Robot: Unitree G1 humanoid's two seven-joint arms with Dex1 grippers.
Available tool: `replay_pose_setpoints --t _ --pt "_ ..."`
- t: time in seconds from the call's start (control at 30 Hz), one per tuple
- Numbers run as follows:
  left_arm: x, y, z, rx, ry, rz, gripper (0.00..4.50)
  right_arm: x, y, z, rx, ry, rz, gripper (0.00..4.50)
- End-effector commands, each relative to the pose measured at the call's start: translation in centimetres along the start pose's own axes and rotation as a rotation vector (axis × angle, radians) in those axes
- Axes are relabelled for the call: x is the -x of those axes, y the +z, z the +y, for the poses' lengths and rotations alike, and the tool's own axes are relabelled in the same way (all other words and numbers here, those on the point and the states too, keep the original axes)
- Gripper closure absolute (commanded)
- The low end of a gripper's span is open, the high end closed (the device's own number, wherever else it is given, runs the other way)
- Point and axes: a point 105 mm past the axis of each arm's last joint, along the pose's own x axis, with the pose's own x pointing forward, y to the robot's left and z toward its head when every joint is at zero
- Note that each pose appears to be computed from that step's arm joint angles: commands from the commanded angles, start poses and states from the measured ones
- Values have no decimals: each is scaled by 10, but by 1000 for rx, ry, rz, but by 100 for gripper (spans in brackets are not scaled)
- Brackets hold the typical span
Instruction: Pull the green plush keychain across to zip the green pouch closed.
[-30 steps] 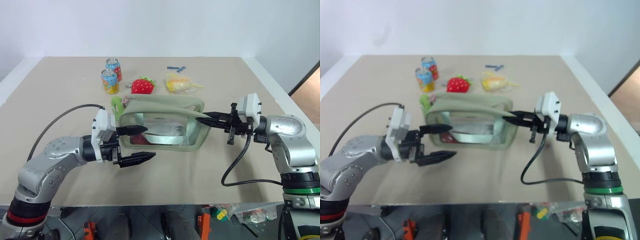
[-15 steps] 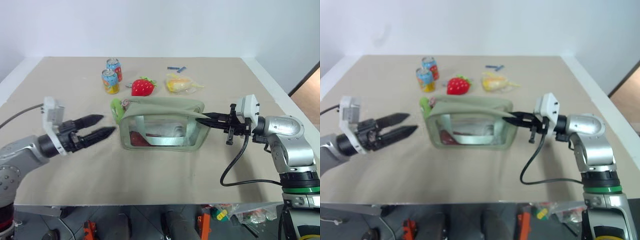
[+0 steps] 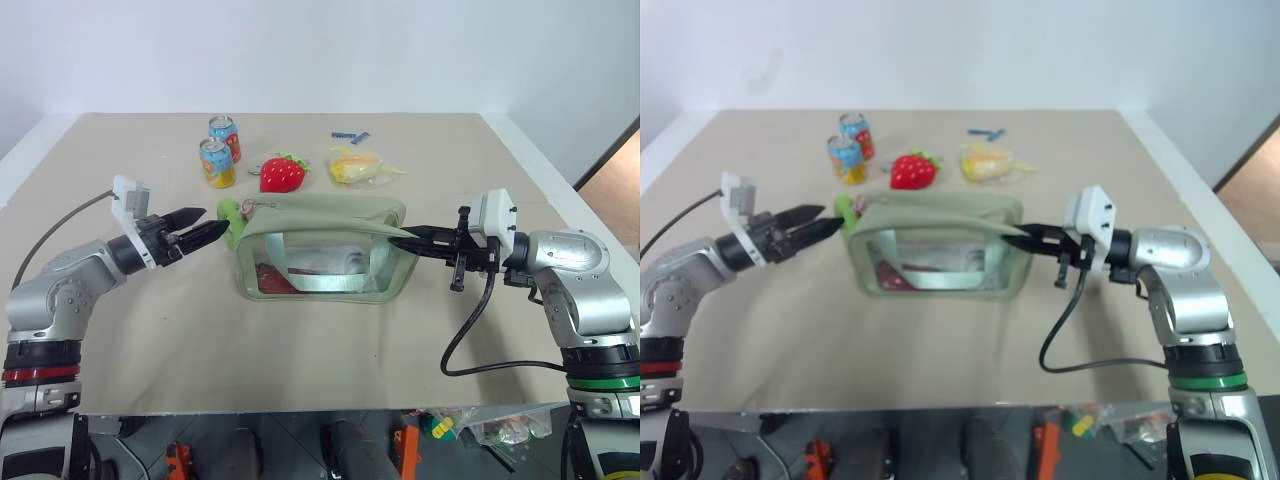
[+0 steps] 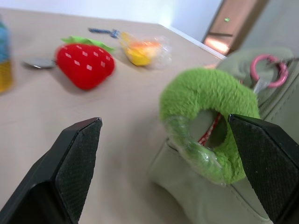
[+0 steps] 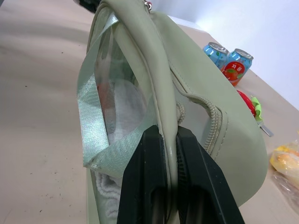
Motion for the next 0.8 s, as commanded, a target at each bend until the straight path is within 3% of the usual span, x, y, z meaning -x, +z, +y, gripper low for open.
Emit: replay_pose_setpoints --t 0.03,0.07,0.17,0.53,0.8 --pt "-9 7 0 -20 -48 -20 0 5 11 -1 46 -11 -3 447" --pt "-11 6 0 -21 -58 -19 0 5 11 -1 47 -13 -1 447" --pt "-14 6 0 -21 -77 -19 81 6 12 -1 48 -17 2 450" --pt "-15 23 -11 5 -132 -82 447 10 11 -1 51 -26 22 450" --pt "-11 74 -47 -88 -233 -106 447 12 10 -2 51 -28 34 450"
